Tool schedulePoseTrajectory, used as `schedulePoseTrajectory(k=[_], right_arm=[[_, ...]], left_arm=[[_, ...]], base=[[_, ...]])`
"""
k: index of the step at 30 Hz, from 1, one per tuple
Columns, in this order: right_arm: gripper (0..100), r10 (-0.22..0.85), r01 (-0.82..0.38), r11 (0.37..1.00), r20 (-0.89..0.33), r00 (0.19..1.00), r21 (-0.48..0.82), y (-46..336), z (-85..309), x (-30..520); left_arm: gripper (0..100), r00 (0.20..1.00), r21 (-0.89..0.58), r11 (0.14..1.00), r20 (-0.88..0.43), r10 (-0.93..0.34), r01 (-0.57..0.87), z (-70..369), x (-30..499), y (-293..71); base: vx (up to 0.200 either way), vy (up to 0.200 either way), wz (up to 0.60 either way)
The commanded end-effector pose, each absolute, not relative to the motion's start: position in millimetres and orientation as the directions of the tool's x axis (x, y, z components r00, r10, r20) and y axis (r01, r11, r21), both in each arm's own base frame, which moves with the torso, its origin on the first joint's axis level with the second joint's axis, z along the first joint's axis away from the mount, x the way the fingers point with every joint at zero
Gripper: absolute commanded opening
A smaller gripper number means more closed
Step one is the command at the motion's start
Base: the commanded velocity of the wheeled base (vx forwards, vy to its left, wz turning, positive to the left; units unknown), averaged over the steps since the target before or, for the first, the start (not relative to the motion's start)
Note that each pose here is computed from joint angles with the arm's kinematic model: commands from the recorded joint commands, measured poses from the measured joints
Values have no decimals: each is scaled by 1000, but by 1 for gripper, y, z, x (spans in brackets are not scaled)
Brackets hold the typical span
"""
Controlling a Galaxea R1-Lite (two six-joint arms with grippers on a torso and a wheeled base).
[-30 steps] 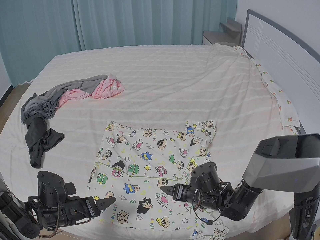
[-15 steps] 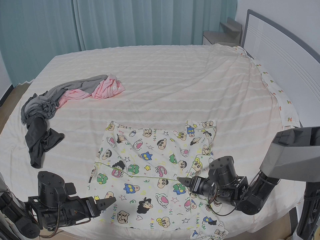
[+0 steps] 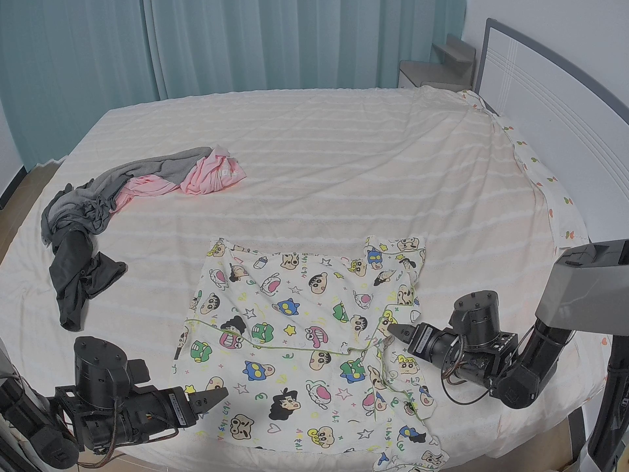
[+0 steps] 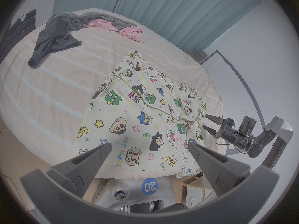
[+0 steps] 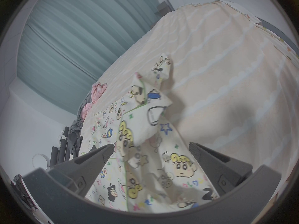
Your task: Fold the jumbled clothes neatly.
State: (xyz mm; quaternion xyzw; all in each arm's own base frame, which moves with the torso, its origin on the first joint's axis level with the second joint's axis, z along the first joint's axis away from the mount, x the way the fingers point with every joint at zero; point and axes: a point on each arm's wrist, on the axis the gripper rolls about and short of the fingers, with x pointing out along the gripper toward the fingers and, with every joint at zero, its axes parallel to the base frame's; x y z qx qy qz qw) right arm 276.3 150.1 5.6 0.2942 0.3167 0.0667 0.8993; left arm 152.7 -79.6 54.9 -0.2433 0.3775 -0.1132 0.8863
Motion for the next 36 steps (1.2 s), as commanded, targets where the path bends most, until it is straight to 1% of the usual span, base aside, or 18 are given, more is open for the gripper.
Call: schedulePoseTrajectory(k=[1,5,6,9,13,19,25,35,36], right_arm=[[100,274,115,825,-570,774,553,134,-5,275],[100,276,122,824,-580,766,553,130,-6,274],[100,288,118,831,-602,745,544,126,-10,270],[100,301,95,847,-618,726,524,127,-15,270],[100,336,44,854,-614,714,519,139,-22,279],[100,367,18,855,-630,685,518,157,-26,291],[100,364,21,857,-636,681,514,164,-31,303],[100,370,14,858,-637,676,514,166,-31,302],[0,371,12,858,-637,676,514,167,-31,302]], left_arm=[[100,680,-510,860,-628,-379,8,52,149,-78],[100,680,-510,860,-628,-379,8,52,149,-78],[100,680,-511,860,-628,-379,7,52,149,-78],[100,680,-515,857,-627,-379,3,52,149,-78],[100,680,-518,856,-627,-379,0,53,149,-78],[100,680,-518,856,-627,-379,0,53,149,-78],[100,680,-518,855,-627,-381,1,53,149,-78],[100,679,-518,855,-628,-380,0,52,149,-78],[100,679,-518,855,-628,-380,0,52,149,-78]], base=[[0,0,0],[0,0,0],[0,0,0],[0,0,0],[0,0,0],[0,0,0],[0,0,0],[0,0,0],[0,0,0]])
